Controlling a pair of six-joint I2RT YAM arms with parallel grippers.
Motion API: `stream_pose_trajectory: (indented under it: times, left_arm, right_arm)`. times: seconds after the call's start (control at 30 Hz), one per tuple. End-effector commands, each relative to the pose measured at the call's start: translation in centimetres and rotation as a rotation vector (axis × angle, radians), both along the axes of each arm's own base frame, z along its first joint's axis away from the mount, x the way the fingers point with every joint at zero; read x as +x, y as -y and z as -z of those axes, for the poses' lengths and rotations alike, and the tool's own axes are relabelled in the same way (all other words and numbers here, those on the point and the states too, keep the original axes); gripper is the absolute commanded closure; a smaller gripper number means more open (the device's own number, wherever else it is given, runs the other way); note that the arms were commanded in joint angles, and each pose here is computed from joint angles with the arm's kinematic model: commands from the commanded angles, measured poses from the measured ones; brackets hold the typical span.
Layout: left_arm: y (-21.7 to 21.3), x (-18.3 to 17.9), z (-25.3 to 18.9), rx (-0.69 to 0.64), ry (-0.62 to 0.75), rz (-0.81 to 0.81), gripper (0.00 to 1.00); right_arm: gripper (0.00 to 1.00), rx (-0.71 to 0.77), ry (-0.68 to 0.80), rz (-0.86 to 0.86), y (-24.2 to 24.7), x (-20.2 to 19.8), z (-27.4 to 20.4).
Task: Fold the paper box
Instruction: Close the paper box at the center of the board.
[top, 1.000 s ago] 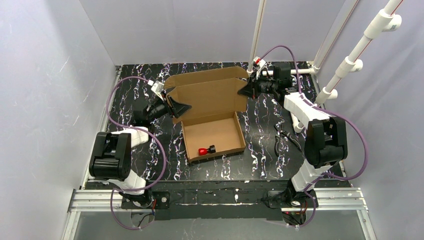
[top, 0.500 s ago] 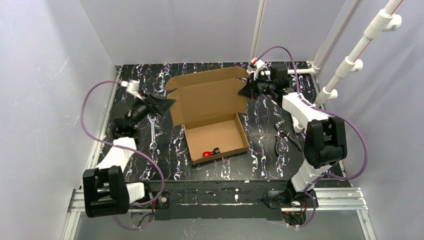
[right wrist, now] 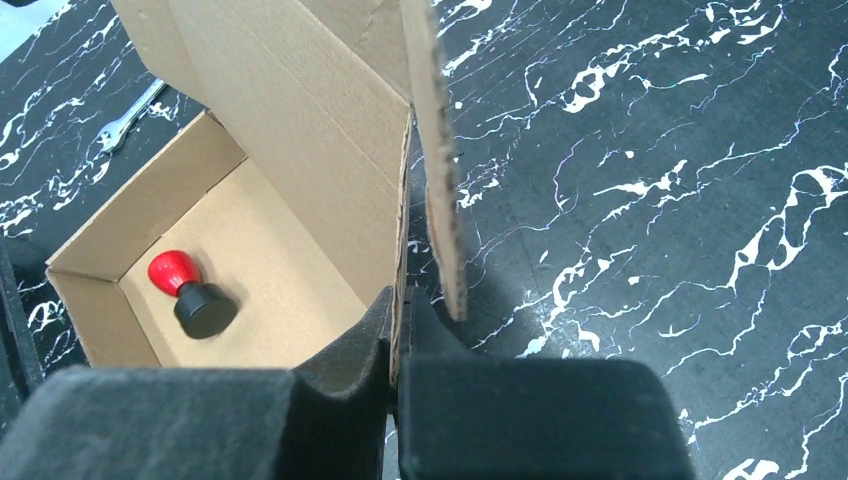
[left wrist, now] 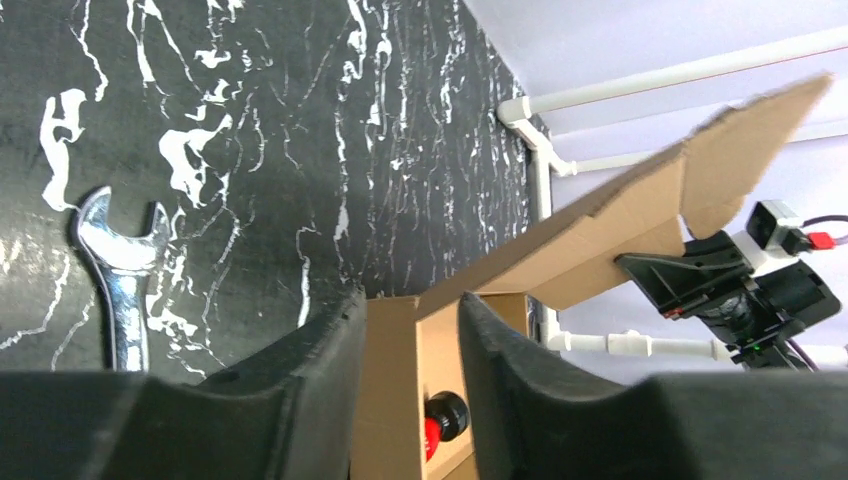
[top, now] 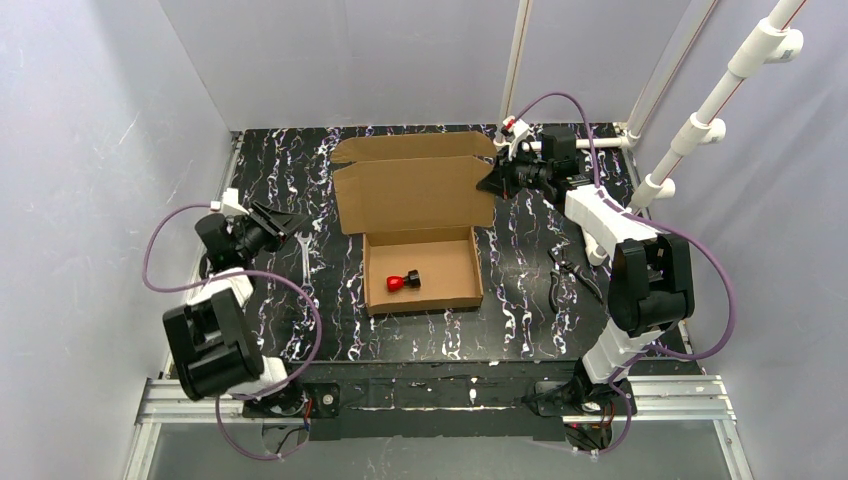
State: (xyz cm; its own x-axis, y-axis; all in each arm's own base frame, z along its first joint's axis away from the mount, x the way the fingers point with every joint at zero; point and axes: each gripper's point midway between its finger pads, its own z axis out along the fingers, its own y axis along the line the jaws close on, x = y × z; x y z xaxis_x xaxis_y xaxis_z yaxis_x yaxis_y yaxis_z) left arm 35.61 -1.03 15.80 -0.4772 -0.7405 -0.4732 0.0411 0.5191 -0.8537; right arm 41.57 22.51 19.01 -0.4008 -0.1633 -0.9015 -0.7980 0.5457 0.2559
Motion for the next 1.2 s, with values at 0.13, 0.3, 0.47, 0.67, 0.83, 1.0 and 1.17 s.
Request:
stream_pose_trajectory:
  times: [0.13, 0.3, 0.47, 0.67, 0.83, 1.0, 1.17]
  left_arm:
    - [3.5, 4.6, 0.9, 0.080, 0.017, 0.193, 0.75]
    - [10.1, 4.8, 0.1, 0.077, 0.097, 0.477, 0.74]
    - [12.7, 2.2, -0.3, 0.063, 0.145, 0.606, 0.68]
    - [13.4, 1.5, -1.1, 0.060, 0.172, 0.642, 0.61]
    - [13.4, 1.0, -1.7, 0.044, 0.184, 0.662, 0.57]
    - [10.6, 0.9, -2.9, 0.028, 0.172, 0.561, 0.54]
    - [9.9, -0.3, -2.3, 0.042, 0.172, 0.537, 0.47]
  right_arm:
    - [0.99, 0.021, 0.042, -0.050, -0.5, -0.1, -1.4]
    - [0.99, 0.019, 0.036, -0.041, -0.5, 0.2, -1.2]
    - [0.99, 0.021, 0.029, -0.049, -0.8, 0.1, -1.1]
    - [0.99, 0.020, 0.030, -0.050, -0.8, 0.1, -1.0]
    - [0.99, 0.008, 0.047, -0.036, -0.6, 0.3, -1.3]
    - [0.99, -0.043, 0.049, 0.036, 0.7, 1.0, -1.0]
    - [0.99, -0.036, 0.043, 0.051, 1.0, 1.4, -1.0]
